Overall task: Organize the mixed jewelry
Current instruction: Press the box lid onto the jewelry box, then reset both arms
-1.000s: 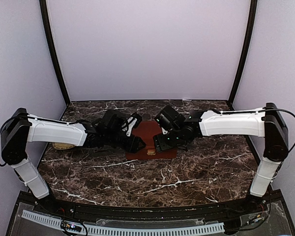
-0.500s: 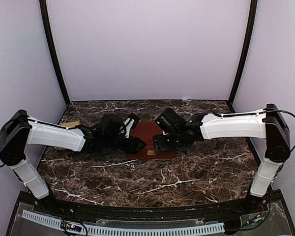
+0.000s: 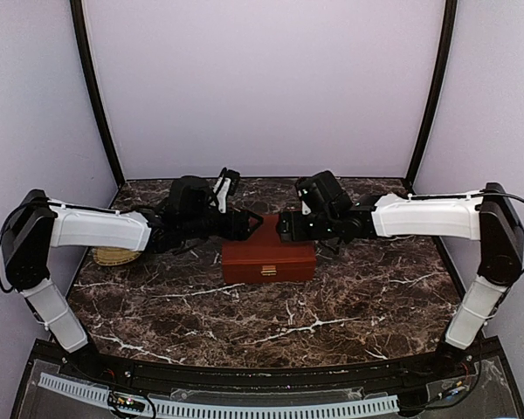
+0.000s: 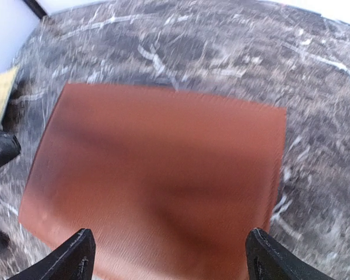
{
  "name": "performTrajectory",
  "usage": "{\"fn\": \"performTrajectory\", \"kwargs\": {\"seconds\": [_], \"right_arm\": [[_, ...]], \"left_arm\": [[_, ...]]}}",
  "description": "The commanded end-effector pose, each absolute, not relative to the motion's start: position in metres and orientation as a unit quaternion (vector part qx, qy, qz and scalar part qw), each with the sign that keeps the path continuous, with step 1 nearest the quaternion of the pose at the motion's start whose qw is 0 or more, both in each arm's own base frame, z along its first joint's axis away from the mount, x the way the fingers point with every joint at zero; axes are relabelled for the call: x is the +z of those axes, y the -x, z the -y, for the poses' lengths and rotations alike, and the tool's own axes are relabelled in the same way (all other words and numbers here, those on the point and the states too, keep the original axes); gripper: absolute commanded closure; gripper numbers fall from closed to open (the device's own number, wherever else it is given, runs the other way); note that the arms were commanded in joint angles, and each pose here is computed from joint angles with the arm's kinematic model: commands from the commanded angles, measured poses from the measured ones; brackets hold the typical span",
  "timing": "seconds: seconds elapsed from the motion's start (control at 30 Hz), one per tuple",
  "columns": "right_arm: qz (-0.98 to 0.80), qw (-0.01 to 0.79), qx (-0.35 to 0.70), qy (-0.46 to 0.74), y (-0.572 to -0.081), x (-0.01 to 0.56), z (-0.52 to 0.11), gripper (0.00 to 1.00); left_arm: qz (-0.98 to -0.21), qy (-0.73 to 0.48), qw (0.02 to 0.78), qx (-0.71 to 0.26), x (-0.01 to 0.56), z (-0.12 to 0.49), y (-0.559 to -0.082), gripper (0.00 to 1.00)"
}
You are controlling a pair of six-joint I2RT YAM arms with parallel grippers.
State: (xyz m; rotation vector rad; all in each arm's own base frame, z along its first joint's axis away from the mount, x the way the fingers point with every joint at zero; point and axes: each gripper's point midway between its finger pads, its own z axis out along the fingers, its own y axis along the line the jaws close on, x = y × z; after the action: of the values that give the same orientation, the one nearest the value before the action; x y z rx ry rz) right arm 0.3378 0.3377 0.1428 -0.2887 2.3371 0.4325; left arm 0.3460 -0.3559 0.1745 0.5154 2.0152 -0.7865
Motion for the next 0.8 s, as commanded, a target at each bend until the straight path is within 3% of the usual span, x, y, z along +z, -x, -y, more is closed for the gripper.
{"fn": "performTrajectory", "kwargs": {"seconds": [0.0,0.17,0.37,0.63,0.77], "right_arm": [[-0.878,0.426,0.196,0.097,-0.385,0.167,-0.319,0.09],[-0.857,0.483,0.165,0.076,-0.425,0.175,-0.259,0.09],[-0.851,0.512,0.117,0.014,-0.452,0.164,-0.154,0.09],[-0.817,0.57,0.055,-0.063,-0.429,0.171,-0.029,0.09],[-0.777,0.619,0.048,-0.101,-0.405,0.181,0.019,0.08]], "left_arm": [[-0.806,-0.18,0.46,-0.327,0.174,0.334,-0.397,0.26],[-0.821,-0.123,0.483,-0.28,0.159,0.26,-0.448,0.24],[-0.821,-0.042,0.526,-0.22,0.165,0.143,-0.466,0.23],[-0.785,0.079,0.603,-0.115,0.192,-0.001,-0.424,0.18],[-0.761,0.077,0.642,-0.062,0.19,-0.018,-0.39,0.15]]}}
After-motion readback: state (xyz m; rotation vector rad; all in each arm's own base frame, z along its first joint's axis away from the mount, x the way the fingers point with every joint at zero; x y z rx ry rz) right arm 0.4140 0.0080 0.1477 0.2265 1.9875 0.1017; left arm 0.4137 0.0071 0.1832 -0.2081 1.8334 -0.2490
